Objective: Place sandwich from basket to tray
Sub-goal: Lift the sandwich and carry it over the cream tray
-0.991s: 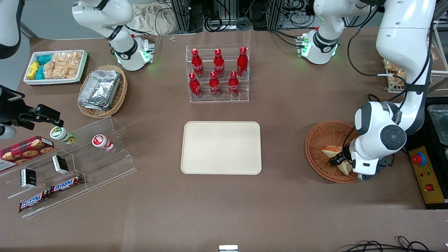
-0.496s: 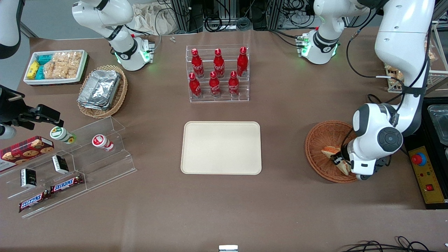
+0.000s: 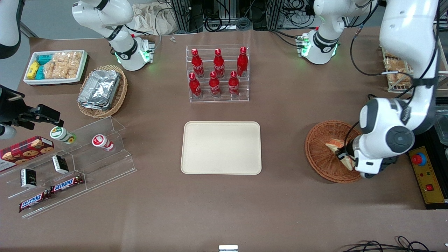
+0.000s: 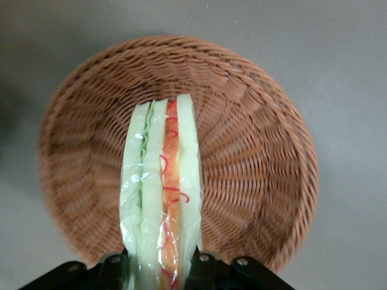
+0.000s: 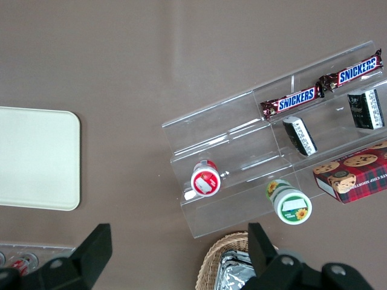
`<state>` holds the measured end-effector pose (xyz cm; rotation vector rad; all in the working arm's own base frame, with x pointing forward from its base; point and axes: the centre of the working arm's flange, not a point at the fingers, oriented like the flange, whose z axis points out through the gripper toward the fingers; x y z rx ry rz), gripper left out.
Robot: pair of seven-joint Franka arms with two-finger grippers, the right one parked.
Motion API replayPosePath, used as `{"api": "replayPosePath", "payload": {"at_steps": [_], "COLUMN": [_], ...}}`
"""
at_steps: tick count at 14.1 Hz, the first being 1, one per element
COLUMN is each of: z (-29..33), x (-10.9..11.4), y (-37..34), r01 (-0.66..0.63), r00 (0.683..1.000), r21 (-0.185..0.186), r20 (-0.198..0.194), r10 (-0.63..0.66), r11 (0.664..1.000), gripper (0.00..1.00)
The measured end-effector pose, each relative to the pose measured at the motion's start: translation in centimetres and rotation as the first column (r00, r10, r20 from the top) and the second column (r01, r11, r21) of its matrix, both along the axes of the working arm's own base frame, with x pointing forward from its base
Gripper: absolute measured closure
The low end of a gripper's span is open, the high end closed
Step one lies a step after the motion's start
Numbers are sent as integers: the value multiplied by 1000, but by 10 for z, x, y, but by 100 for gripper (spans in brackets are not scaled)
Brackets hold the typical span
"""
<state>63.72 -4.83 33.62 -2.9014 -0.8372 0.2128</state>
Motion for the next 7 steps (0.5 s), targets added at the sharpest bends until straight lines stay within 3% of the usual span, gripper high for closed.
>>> {"api": "replayPosePath", "payload": {"at_steps": [2,4,7], "z": [62,119,160], "x": [1,-2,-21], "y": [-17,-47,-117], "r01": [41,102,237], "r00": [999,995,971], "r21": [-2,-18,-85], "r20": [-16,-19,-23], "r10": [-41,-102,-240], "r11": [999,995,968], "gripper": [81,81,81]}}
